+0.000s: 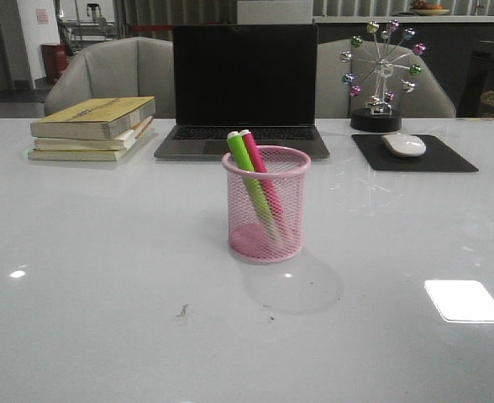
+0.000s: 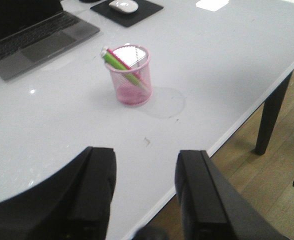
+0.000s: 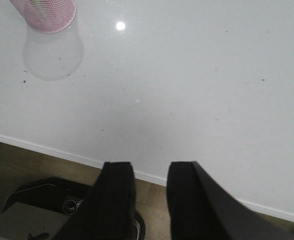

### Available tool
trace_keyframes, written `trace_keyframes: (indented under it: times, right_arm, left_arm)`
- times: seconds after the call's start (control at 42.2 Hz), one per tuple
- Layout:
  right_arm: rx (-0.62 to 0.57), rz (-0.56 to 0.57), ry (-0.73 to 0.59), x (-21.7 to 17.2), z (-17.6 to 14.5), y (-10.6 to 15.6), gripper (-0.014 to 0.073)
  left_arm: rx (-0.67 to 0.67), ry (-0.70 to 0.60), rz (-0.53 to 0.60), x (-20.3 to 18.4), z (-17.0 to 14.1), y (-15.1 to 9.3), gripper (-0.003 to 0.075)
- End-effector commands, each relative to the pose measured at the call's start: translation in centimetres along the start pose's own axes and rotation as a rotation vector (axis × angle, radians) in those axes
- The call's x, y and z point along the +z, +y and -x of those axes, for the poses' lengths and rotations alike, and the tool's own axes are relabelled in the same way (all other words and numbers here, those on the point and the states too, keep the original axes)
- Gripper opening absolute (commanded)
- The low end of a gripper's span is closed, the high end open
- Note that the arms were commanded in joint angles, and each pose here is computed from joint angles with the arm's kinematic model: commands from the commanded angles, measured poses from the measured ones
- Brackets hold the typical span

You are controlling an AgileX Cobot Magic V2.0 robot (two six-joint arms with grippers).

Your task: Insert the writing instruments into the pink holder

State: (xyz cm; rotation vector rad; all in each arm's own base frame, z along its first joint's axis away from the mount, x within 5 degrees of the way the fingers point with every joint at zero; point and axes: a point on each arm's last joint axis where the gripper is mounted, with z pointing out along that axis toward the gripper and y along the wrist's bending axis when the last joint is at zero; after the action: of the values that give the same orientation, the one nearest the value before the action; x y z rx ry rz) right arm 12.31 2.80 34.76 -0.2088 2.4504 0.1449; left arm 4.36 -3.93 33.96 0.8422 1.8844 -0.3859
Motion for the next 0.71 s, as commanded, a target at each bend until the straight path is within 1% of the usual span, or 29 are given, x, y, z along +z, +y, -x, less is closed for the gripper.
trace_keyframes:
  times: [0.0,0.118,0.166,0.213,0.284,0.308,0.379,0.402,0.45,0.686]
  right_arm:
    - [-0.047,0.028,-0.116,-0.9,1.1,0.3,0.0309]
    - [-0.089,0.07,-0.186,-0.8,0.6,0.8,0.0309]
    - [-0.103,0.072,-0.21,-0.7,0.3,0.8,0.0304]
    - [-0.101,0.071,-0.225,-0.6,0.0,0.8,0.0282]
    - [-0.099,0.069,-0.238,-0.2,-0.6,0.7,0.0199]
    - [-0.098,0.069,-0.237,0.0,-0.7,0.7,0.0147]
    - [-0.097,0.067,-0.244,0.3,-0.9,0.6,0.005]
    - [-0.096,0.067,-0.242,0.4,-0.9,0.6,0.0051]
    - [-0.096,0.068,-0.236,0.4,-1.0,0.6,0.0064]
    - [-0.096,0.068,-0.234,0.4,-1.0,0.6,0.0057]
  left_arm:
    - [-0.018,-0.032,0.072,-0.3,0.6,0.7,0.036]
    - [-0.013,-0.028,0.078,-0.3,0.6,0.7,0.0354]
    - [-0.013,-0.028,0.078,-0.3,0.6,0.7,0.033]
    - [-0.011,-0.028,0.08,-0.3,0.6,0.8,0.0297]
    - [-0.008,-0.028,0.083,-0.3,0.6,0.8,0.0212]
    - [-0.008,-0.028,0.083,-0.3,0.6,0.8,0.0176]
    - [-0.008,-0.028,0.083,-0.3,0.6,0.8,0.0098]
    - [-0.008,-0.028,0.083,-0.3,0.6,0.8,0.0086]
    - [-0.008,-0.028,0.083,-0.3,0.6,0.8,0.0094]
    - [-0.008,-0.028,0.083,-0.3,0.6,0.8,0.0091]
